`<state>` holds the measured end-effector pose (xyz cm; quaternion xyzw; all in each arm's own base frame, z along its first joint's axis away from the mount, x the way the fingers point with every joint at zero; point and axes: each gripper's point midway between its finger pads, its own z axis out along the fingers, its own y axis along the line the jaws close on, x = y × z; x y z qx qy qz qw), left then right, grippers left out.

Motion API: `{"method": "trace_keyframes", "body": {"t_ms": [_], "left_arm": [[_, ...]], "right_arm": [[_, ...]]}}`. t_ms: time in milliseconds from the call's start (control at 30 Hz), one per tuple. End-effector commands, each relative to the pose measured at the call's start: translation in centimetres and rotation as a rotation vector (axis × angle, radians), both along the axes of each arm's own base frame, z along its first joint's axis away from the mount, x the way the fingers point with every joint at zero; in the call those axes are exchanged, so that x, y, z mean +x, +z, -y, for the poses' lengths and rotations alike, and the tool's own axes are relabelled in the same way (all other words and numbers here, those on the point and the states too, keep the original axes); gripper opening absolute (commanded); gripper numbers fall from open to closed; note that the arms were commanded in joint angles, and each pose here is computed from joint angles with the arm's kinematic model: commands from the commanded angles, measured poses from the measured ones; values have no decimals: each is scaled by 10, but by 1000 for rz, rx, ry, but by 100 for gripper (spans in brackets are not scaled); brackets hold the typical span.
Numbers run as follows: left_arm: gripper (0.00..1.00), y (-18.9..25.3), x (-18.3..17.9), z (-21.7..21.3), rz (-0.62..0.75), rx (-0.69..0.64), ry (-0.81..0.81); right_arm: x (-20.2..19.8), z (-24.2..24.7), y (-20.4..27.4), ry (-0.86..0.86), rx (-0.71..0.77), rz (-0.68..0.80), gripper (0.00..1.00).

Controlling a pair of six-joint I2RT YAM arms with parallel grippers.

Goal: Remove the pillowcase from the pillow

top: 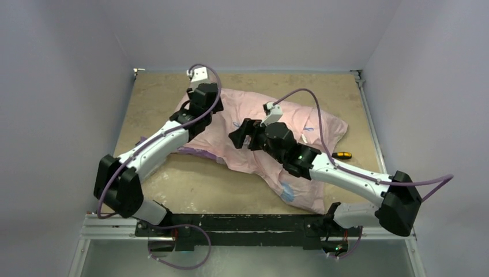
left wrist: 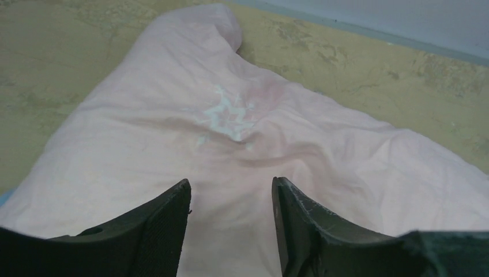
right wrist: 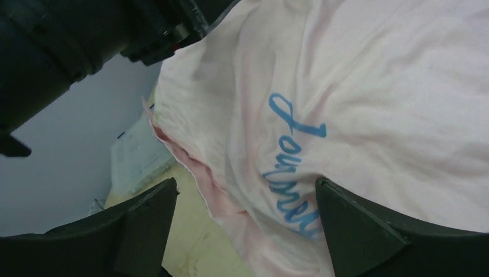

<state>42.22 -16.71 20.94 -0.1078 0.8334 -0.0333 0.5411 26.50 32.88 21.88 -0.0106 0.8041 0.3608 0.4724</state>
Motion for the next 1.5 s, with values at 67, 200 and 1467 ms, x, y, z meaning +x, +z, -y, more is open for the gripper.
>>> {"method": "trace_keyframes", "body": {"t_ms": [67, 200, 1467], "left_arm": [[64, 69, -41, -36, 118, -108, 91], [68, 62, -72, -36, 80, -186, 40], [66, 25, 62, -12, 42, -470, -52]], "right_arm": [[25, 40, 62, -200, -26, 98, 99], [62, 93, 57, -351, -83, 83, 99], [78, -100, 34, 36, 12, 195, 9]]}}
